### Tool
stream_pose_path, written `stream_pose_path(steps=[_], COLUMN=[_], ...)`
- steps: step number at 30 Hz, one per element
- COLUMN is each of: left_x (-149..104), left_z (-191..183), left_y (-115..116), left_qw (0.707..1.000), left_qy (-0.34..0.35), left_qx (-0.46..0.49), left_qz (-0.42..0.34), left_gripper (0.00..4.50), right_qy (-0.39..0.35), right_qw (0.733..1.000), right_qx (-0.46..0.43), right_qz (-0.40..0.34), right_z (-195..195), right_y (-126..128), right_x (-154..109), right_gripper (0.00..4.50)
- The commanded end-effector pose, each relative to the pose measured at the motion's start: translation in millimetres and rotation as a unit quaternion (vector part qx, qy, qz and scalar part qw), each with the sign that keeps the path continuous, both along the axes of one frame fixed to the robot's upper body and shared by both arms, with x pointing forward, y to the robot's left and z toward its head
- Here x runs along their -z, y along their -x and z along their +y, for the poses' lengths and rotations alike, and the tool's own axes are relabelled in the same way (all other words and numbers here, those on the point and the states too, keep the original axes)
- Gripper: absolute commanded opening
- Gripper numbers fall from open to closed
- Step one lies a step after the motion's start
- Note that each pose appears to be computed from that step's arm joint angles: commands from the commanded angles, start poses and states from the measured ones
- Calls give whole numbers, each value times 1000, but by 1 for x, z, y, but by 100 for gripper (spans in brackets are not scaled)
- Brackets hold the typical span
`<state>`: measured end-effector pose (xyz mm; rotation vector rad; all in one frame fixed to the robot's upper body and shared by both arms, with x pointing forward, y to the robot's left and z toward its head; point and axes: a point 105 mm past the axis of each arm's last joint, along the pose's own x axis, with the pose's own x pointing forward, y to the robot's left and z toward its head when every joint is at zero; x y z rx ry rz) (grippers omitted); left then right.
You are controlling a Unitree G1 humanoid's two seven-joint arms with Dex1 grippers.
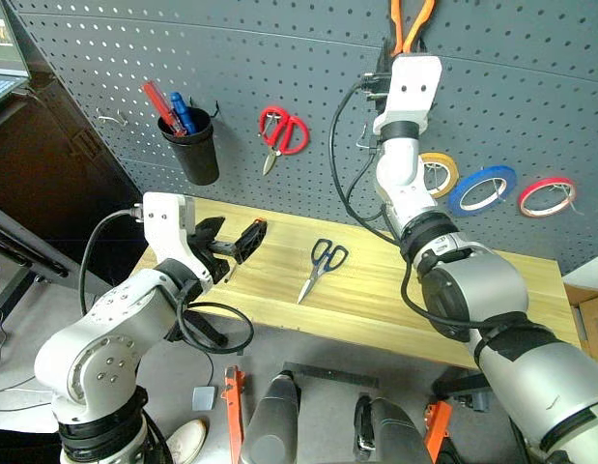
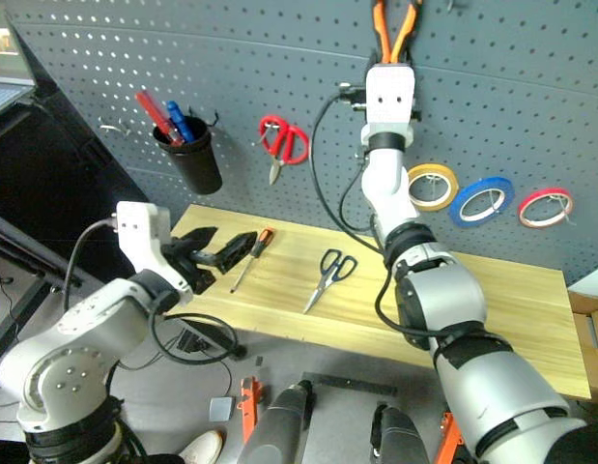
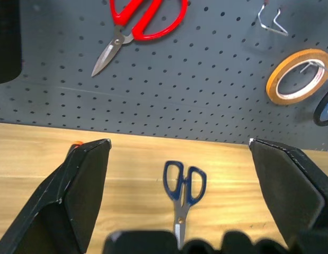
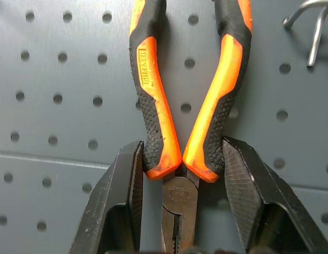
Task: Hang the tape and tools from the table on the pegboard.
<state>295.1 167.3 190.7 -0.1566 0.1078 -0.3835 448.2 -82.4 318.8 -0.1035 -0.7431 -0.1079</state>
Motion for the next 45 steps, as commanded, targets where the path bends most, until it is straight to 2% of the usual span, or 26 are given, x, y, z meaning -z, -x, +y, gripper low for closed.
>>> stream_pose_path(steps=[1,8,13,18,22,27,36,42,45], left_x=[-12,-11,-10,-8,-10,-10,-9,-8,-6], left_z=[0,2,3,3,1,0,3,5,5], left_y=[8,8,9,8,3,3,4,4,4], left_qw=[1000,1000,1000,1000,1000,1000,1000,1000,1000], left_qy=[-8,-12,-14,-12,-8,-5,-6,-7,-7], left_qx=[3,6,5,4,3,3,-2,-4,-5], left_qz=[-24,-17,-14,-13,-19,-20,-21,-19,-17], left_gripper=[450,450,450,450,450,450,450,450,450], right_qy=[-11,3,-1,5,-3,-18,-53,-22,11], right_qw=[999,994,992,994,996,997,991,992,991], right_qx=[12,-1,-3,-12,-17,-29,-61,-57,-50], right_qz=[39,106,129,113,85,71,108,111,124], right_z=[-9,3,5,8,7,14,36,39,38], right_y=[-7,-9,-8,-6,-6,-4,-3,-2,-3], right_x=[20,75,93,86,63,51,69,75,89], right_gripper=[176,176,176,176,176,176,176,176,176])
